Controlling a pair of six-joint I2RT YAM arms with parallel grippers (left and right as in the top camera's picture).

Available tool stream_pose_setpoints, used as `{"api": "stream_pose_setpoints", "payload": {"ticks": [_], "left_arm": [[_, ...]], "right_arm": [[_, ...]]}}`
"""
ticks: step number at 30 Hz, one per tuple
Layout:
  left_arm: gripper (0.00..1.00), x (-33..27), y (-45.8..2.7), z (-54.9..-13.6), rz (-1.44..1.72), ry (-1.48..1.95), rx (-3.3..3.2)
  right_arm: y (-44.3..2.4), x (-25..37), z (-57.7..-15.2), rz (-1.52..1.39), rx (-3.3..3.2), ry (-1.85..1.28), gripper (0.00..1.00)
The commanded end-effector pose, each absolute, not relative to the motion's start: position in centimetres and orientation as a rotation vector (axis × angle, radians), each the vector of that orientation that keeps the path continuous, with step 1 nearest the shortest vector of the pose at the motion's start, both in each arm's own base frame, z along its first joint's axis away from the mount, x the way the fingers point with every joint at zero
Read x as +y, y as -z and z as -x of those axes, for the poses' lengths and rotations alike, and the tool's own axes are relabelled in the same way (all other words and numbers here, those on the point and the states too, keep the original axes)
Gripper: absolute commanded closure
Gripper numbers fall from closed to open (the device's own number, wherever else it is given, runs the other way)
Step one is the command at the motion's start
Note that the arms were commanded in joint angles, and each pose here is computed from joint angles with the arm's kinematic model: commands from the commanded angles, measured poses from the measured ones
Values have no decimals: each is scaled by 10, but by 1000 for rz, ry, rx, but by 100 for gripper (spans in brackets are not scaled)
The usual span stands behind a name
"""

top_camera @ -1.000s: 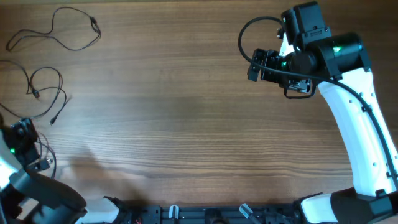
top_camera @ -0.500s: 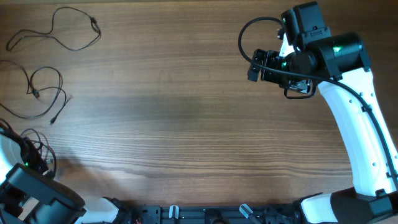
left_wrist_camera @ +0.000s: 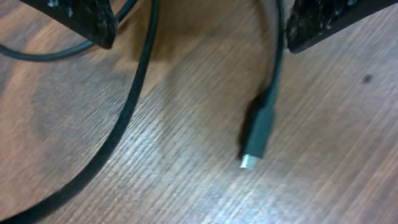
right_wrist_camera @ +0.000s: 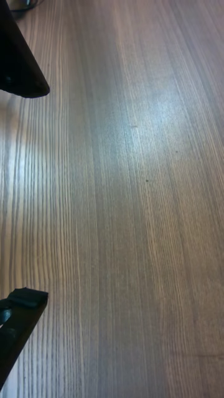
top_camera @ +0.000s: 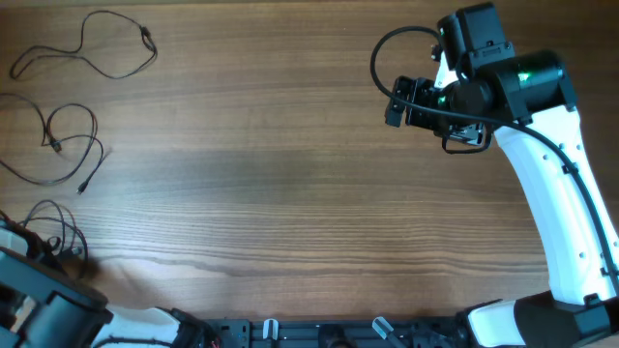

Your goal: Untangle cables

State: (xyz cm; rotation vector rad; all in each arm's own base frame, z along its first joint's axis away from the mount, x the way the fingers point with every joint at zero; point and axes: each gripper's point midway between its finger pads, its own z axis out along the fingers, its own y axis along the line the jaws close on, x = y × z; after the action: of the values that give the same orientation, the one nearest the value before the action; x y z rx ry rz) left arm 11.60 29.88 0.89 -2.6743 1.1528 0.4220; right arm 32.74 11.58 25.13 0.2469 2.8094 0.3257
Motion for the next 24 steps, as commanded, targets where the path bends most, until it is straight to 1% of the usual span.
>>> {"api": "stream_pose_setpoints", "payload": {"ticks": [1, 3, 5, 6, 9, 10, 11, 13, 14, 17, 18, 20, 21, 22, 23, 24], "left_arm": [[12, 296, 10, -126, 2629, -341, 1357], [10, 288, 19, -123, 2663, -339, 1399], [10, 287, 23, -122, 2671, -340, 1405], [12, 289, 23, -124, 2664, -339, 1400], [32, 300, 21, -131, 2622, -324, 1369], [42, 303, 21, -135, 2606, -301, 1361], [50, 308, 19, -144, 2554, -255, 1402], [51, 316, 14, -155, 2497, -213, 1438], [56, 321, 9, -158, 2488, -212, 1430], [77, 342, -14, -171, 2442, -207, 1398], [81, 347, -20, -173, 2434, -207, 1392], [81, 362, -43, -182, 2399, -206, 1383], [60, 367, -57, -186, 2379, -211, 1401], [23, 369, -67, -187, 2367, -215, 1422], [0, 369, -73, -188, 2375, -214, 1429], [0, 367, -77, -188, 2386, -205, 1439]], "right_arm": [[-247, 119, -328, -221, 2825, -331, 0], [-247, 119, -328, -222, 2825, -331, 0], [-247, 119, -327, -222, 2826, -330, 0], [-247, 118, -327, -222, 2830, -329, 0], [-246, 118, -324, -224, 2840, -324, 0], [-246, 118, -324, -225, 2841, -324, 0], [-246, 118, -324, -225, 2841, -324, 0], [-246, 120, -323, -222, 2844, -343, 0], [-246, 122, -323, -219, 2847, -360, 0], [-246, 123, -321, -218, 2852, -370, 0], [-246, 125, -321, -215, 2855, -389, 0], [-247, 126, -321, -217, 2855, -395, 0], [-247, 126, -321, -216, 2856, -395, 0], [-247, 126, -321, -216, 2855, -395, 0], [-247, 126, -321, -216, 2854, -394, 0], [-247, 126, -322, -216, 2851, -396, 0]]}}
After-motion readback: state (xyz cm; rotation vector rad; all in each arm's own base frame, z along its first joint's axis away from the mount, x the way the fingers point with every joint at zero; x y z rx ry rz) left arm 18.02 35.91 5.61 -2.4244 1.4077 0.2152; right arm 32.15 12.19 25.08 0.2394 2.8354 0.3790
